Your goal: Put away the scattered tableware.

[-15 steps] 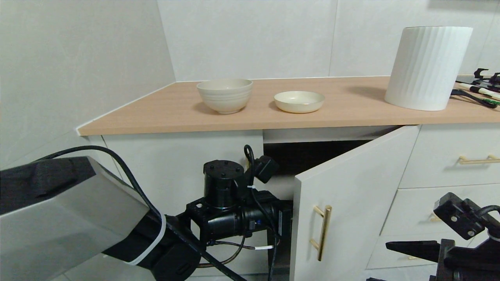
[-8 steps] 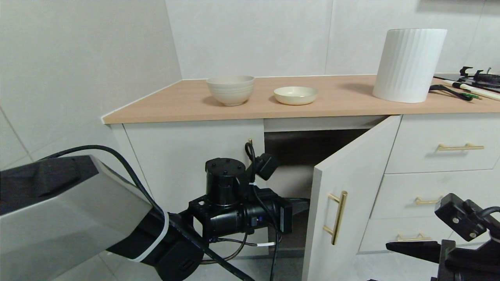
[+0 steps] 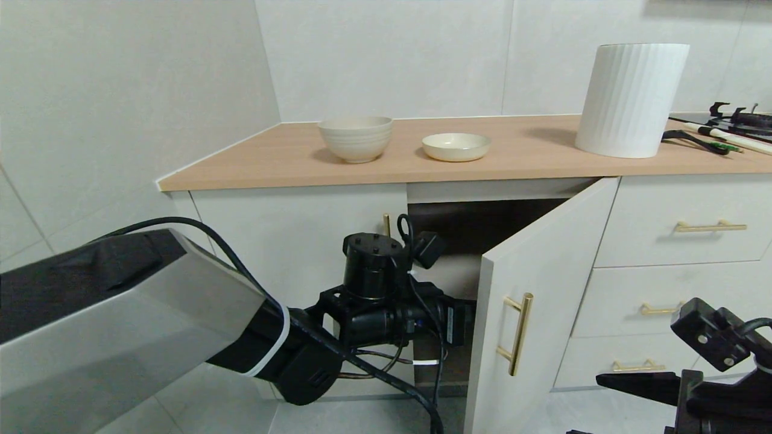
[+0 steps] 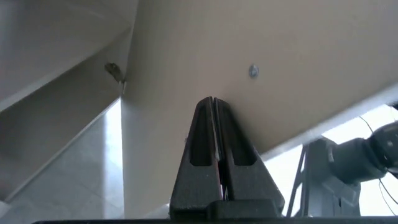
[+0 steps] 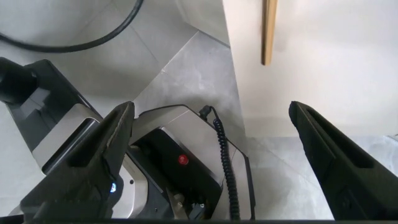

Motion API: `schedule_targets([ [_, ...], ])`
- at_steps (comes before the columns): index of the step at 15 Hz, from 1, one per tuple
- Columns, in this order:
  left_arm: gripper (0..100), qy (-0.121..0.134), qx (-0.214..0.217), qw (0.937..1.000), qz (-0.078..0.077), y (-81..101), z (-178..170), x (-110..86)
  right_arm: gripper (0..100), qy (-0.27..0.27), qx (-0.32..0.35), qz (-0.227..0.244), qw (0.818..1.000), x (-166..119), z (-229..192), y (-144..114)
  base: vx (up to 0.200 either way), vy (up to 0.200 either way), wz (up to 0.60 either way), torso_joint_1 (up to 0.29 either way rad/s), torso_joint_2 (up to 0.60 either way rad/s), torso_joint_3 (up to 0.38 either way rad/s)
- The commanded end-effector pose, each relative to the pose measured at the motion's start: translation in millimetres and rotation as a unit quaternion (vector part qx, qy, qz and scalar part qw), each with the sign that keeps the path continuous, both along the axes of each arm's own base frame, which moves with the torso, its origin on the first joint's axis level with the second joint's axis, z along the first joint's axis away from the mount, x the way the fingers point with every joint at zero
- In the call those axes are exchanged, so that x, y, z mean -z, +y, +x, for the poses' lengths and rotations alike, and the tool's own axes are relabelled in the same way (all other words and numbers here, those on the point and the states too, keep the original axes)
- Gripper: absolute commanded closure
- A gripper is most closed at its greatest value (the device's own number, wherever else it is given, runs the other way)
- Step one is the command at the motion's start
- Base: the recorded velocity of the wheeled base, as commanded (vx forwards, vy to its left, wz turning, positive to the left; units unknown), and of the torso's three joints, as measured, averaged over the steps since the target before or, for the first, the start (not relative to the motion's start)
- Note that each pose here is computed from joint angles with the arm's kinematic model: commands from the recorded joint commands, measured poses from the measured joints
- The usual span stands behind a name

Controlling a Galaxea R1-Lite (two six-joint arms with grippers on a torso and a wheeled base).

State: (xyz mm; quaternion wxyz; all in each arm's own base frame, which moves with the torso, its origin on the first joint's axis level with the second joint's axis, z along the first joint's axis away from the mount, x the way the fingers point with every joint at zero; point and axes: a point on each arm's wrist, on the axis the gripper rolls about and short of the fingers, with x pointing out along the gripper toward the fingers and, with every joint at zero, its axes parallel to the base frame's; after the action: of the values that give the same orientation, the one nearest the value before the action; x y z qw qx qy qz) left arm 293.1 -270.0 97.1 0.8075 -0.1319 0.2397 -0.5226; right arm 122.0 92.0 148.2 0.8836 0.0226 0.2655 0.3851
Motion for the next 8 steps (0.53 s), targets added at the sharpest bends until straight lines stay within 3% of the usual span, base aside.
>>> schedule_targets([
  [1,100,-0.003,0.003,1.0,-0.003,-5.5,1.9,-1.7,0,0.001,-0.001,-0.001,1.0,0.3,0.7,0.6,-0.2,0.0,0.0,-0.002,0.0,0.007],
  [3,100,-0.004,0.006,1.0,-0.004,-8.7,2.6,-5.1,0,0.001,-0.001,-0.001,1.0,0.5,0.2,0.5,-0.2,0.0,0.0,0.01,0.0,-0.005],
  [8,100,0.001,0.005,1.0,0.0,-16.3,11.2,-5.4,0,0.001,-0.003,0.0,1.0,0.3,-0.2,0.6,0.0,0.0,0.0,0.0,0.0,0.0],
])
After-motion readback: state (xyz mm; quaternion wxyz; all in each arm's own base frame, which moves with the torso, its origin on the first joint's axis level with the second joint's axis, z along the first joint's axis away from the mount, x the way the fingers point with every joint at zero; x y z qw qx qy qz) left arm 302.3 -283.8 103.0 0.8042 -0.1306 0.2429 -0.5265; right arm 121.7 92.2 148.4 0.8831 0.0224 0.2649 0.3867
